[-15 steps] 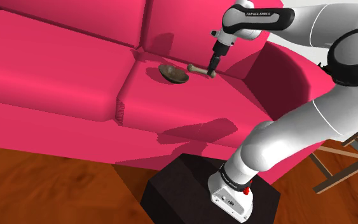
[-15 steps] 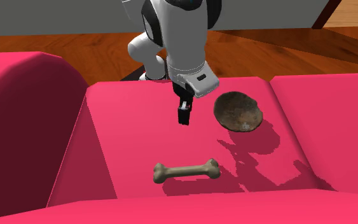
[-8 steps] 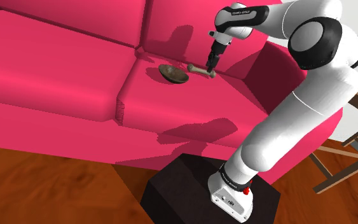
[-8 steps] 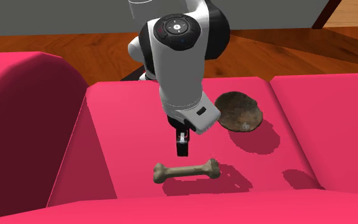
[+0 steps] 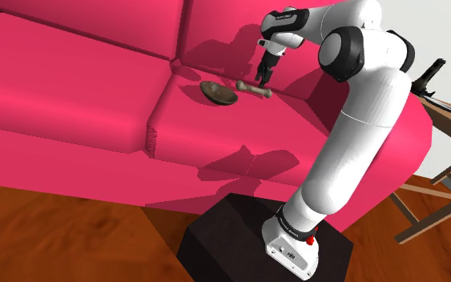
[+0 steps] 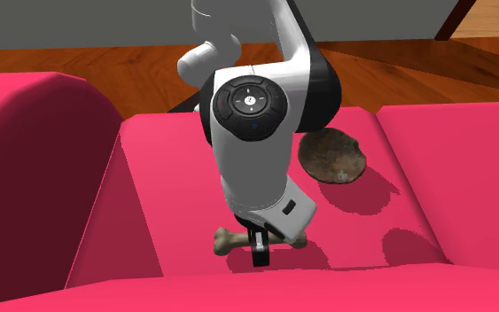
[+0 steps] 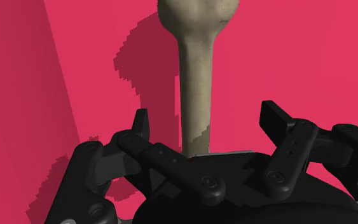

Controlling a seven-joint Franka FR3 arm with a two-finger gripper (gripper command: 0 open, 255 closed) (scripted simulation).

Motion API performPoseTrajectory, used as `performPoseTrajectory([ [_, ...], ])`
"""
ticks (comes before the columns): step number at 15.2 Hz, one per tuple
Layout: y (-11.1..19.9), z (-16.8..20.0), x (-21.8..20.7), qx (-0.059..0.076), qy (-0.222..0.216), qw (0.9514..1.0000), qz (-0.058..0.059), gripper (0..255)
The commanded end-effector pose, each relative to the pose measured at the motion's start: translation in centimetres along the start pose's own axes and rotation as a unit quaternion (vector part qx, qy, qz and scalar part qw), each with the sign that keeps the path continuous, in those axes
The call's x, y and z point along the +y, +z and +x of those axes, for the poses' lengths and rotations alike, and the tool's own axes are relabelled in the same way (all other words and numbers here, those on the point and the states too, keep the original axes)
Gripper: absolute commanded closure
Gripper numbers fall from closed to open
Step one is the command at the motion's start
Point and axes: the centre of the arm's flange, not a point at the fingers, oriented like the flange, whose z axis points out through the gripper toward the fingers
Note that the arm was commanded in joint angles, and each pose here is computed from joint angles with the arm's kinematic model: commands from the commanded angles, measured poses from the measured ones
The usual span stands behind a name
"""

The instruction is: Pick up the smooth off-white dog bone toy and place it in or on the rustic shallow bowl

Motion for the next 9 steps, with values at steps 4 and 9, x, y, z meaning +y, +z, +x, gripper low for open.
performPoseTrajectory([
  [4,2.6,0.1,0.2,0.0,-0.002,1.0,0.0,0],
  [9,3.4,0.1,0.2,0.0,-0.002,1.0,0.0,0],
])
